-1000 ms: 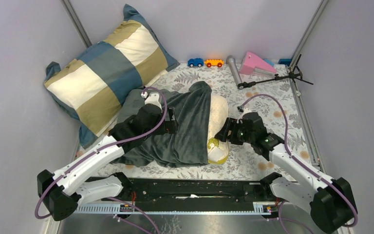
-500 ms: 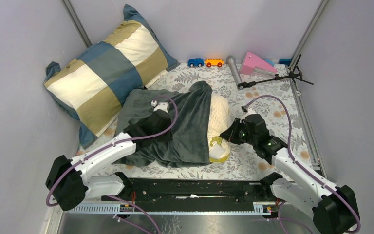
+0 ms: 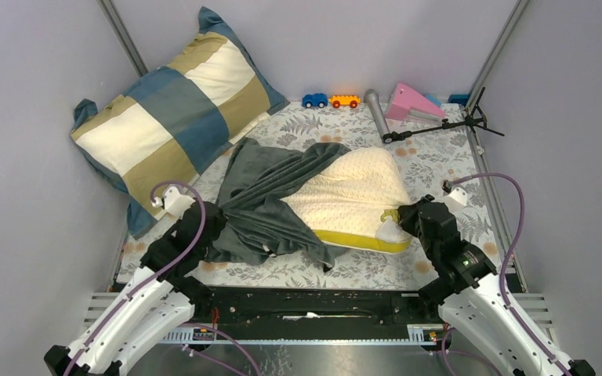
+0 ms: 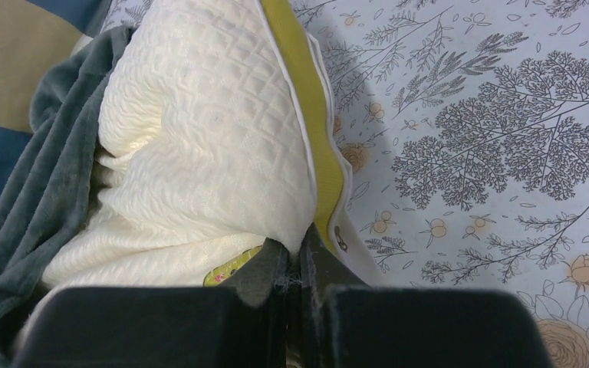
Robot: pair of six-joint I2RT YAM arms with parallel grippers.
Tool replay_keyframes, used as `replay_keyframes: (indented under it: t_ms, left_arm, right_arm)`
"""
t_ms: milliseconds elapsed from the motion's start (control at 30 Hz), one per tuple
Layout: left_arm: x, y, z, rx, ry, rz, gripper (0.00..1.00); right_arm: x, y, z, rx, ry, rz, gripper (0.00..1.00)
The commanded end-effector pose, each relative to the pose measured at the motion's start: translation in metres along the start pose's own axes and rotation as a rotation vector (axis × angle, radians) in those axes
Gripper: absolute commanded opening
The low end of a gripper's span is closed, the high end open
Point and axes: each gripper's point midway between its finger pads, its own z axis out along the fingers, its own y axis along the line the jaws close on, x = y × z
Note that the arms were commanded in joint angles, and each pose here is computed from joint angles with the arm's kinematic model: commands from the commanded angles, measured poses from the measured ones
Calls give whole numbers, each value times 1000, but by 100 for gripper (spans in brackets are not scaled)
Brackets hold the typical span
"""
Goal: Remove the pillowcase from the pillow
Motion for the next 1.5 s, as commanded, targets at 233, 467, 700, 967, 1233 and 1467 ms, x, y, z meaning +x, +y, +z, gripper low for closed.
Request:
replay_keyframes:
  t_ms: [233, 467, 700, 967, 1233, 1467]
  left_arm:
    - [13, -34, 20, 139, 64, 276, 7]
    - [10, -41, 12, 129, 99, 232, 86]
    - [1, -44, 1, 122, 97, 153, 99]
    - [32, -92, -48, 461, 331, 141, 99]
    - [81, -118, -90, 646, 557, 225, 96]
    - [136, -133, -130, 663, 637, 350, 95]
  right_arm:
    - [-19, 31, 10, -73, -8, -117, 4]
    - [-9, 51, 16, -141, 74, -216, 20]
    - [13, 77, 14, -251, 224, -248, 99]
    - [5, 90, -16, -284, 314, -249, 100]
    - [-34, 86, -35, -253, 181, -286, 100]
    - [45, 102, -49, -421, 552, -470, 98]
